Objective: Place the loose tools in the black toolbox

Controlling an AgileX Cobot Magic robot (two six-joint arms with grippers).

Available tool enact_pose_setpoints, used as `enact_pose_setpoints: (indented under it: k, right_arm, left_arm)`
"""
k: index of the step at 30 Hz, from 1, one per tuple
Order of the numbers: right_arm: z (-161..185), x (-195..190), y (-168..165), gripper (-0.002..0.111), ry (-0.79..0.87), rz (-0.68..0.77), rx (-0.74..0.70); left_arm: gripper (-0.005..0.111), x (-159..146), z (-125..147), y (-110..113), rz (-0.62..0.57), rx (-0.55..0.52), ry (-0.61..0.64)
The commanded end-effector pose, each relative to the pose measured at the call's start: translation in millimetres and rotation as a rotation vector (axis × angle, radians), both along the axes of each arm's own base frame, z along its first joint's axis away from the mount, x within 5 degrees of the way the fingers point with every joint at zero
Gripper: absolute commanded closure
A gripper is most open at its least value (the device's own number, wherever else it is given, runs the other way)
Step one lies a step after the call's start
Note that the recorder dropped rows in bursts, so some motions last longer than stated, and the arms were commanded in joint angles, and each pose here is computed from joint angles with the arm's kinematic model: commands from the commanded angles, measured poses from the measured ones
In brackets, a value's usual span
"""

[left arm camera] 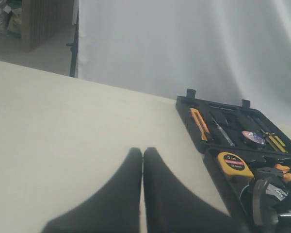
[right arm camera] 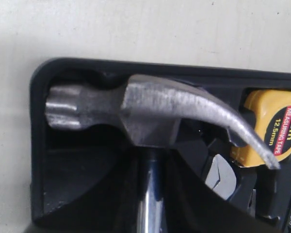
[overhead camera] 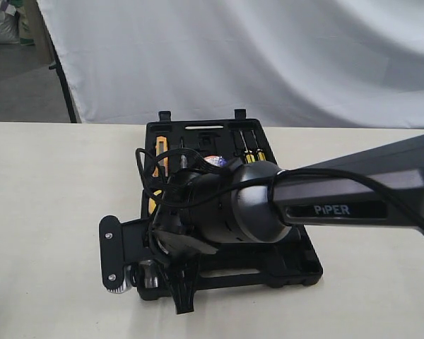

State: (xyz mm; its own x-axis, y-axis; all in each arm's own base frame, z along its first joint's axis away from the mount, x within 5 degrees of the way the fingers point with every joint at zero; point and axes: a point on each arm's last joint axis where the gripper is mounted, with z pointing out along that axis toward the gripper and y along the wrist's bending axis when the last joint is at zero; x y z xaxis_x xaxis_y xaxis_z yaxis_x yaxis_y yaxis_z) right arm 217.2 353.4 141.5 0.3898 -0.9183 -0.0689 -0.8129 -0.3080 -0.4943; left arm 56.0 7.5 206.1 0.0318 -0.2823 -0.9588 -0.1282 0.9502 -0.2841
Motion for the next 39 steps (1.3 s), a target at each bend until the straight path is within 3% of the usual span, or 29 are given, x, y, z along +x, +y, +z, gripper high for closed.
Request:
enact_pose_setpoints:
  k: [1, 2, 7, 8, 16, 18, 21, 26, 33, 39]
  right_arm:
    - [1, -3, 1, 0.102, 0.019, -0.026, 0.013]
    - [1, -3, 1, 0.097, 0.02, -0.029, 0.012]
    - [2, -3, 0, 0.022, 0.015, -0.028, 0.006]
    - [4, -2, -1, 0.016, 0.005, -0.023, 0.0]
    - [57, -5, -8, 0.015, -0.051, -0.038, 0.109]
    - [76, -5, -13, 0.022, -0.072, -0.046, 0.146]
    - [92, 1, -23, 0.046, -0.09, -0.076, 0.172]
    - [103, 19, -40, 0.105, -0.071, -0.236, 0.242]
    - [89, 36, -55, 0.108, 0.04, -0.481, 0.324]
    - [16, 26, -61, 0.108, 0.16, -0.495, 0.248]
  left_arm:
    - [0.106, -1, 2, 1, 0.026, 0.002, -0.013]
    - [0.106, -1, 2, 1, 0.026, 0.002, -0.013]
    - [0.106, -1, 2, 1, 0.026, 0.002, -0.013]
    - [0.106, -1, 2, 1, 0.026, 0.002, -0.013]
    - [0.106, -1, 2, 1, 0.026, 0.002, -0.013]
    - [0.106, -1, 2, 1, 0.026, 0.002, -0.013]
    - [0.106, -1, 2, 1, 0.026, 0.002, -0.013]
    - [0.106, -1, 2, 1, 0.026, 0.002, -0.013]
    - [0.106, -1, 2, 1, 0.026, 0.002, -0.013]
    - [0.106, -1, 2, 1, 0.026, 0.002, -0.013]
